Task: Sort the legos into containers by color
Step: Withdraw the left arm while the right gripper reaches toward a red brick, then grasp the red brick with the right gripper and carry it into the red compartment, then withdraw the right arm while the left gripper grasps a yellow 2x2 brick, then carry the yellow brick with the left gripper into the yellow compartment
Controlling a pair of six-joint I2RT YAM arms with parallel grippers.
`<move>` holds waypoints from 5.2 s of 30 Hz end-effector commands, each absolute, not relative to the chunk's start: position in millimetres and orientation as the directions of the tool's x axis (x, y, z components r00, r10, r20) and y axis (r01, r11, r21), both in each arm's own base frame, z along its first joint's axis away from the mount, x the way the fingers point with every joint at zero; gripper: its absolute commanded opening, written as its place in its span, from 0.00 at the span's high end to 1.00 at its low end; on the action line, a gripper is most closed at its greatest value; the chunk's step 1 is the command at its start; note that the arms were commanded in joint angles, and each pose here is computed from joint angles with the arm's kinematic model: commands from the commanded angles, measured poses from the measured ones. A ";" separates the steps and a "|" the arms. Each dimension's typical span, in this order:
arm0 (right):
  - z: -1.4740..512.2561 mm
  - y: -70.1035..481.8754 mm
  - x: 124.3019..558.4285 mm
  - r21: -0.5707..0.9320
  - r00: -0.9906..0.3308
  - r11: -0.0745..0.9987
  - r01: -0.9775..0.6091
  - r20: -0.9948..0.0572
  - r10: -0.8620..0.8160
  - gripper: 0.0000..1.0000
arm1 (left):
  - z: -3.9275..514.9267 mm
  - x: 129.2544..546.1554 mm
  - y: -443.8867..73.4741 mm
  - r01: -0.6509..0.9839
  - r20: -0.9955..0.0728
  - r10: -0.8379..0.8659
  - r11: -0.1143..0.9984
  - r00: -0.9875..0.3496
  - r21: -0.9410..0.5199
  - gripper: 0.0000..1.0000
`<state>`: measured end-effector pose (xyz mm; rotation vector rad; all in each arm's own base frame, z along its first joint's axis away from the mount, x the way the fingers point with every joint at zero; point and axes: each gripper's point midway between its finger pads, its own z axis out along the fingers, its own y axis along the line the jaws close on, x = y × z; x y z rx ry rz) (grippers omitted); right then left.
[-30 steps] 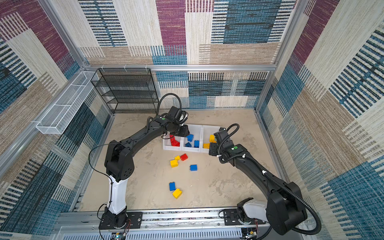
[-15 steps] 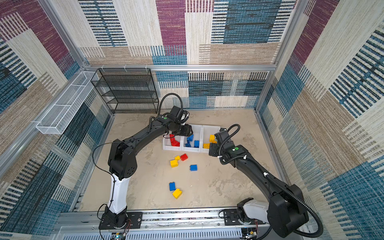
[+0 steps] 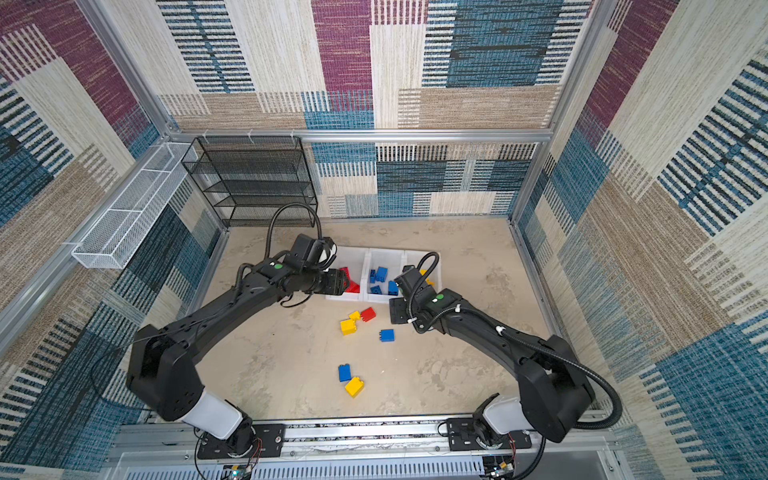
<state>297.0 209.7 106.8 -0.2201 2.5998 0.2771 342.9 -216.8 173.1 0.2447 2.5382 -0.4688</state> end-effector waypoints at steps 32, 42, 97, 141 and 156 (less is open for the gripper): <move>31.9 303.7 334.4 0.043 -0.849 0.924 -0.380 -0.412 -0.331 0.52 | 129.9 249.8 -127.9 0.010 -0.522 -0.172 0.945 -0.835 -0.328 0.26; 34.4 301.4 320.4 0.045 -0.851 0.924 -0.379 -0.409 -0.329 0.59 | 128.9 249.0 -126.8 0.007 -0.521 -0.172 0.946 -0.836 -0.324 0.26; 144.3 301.6 353.4 0.099 -0.776 0.927 -0.363 -0.582 -0.242 0.28 | 99.9 220.1 -164.6 0.110 -0.387 -0.076 0.894 -0.919 -0.434 0.25; 112.7 195.9 260.3 0.129 -0.833 0.982 -0.137 -0.551 -0.044 0.26 | 35.6 116.8 -277.6 0.495 -0.162 0.468 0.835 -0.869 -0.241 0.62; 200.9 84.5 290.1 0.109 -0.676 0.985 0.131 -0.717 0.169 0.27 | 140.1 230.5 -356.3 0.652 -0.482 0.522 0.743 -0.704 -0.148 0.70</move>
